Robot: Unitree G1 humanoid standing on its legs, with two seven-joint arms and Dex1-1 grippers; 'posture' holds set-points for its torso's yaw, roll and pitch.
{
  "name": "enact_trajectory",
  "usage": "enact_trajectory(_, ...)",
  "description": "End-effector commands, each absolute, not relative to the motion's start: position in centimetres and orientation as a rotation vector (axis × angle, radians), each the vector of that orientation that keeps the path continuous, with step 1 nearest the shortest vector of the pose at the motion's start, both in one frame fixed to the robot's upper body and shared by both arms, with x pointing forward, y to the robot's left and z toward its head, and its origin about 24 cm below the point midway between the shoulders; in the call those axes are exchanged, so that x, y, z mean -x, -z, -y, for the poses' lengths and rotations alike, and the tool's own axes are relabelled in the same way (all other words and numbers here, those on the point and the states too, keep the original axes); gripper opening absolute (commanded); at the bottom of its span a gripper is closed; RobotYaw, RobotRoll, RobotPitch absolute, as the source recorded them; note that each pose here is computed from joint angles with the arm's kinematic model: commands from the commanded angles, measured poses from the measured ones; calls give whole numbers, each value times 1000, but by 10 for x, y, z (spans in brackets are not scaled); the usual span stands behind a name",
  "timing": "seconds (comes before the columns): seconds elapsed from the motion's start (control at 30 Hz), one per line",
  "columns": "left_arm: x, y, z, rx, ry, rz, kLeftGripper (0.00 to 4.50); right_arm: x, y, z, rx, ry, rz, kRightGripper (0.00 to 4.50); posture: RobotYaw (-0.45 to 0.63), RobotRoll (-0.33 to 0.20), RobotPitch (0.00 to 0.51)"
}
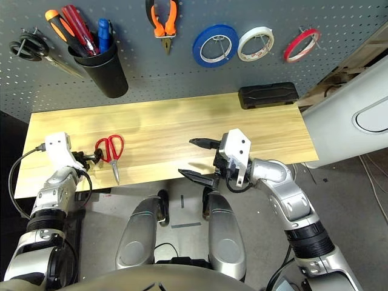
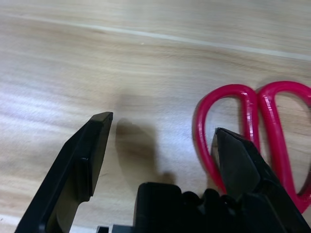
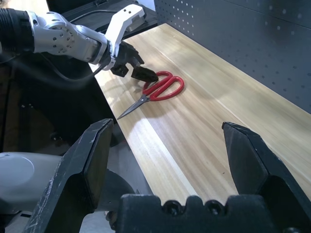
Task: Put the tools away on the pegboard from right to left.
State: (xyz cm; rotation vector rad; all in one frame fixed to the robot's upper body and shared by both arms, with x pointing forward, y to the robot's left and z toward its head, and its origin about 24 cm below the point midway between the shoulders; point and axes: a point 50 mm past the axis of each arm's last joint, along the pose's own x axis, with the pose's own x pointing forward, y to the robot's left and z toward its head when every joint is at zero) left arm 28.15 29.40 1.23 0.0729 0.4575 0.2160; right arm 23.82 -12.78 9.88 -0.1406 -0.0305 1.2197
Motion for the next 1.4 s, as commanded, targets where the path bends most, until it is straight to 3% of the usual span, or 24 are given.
enact_trajectory(0.03,-272,5,-291,-82,-215,-529,3481,-236,-100,129,134,-1219,29,4500,-116,0,340)
enact_trajectory(0.33,-277,-12,-287,-52,-213,-451,21,-242,-99,132,149,-1218,29,4500,-81,0,303)
enact_trajectory(0.9,-258,-88,-281,15,-257,-197,21,-265,-113,156,149,-1275,64,4500,74,0,173)
enact_trajectory(1.4,-234,-131,-288,-5,-295,-2,21,-273,-133,183,156,-1278,136,4500,82,0,96)
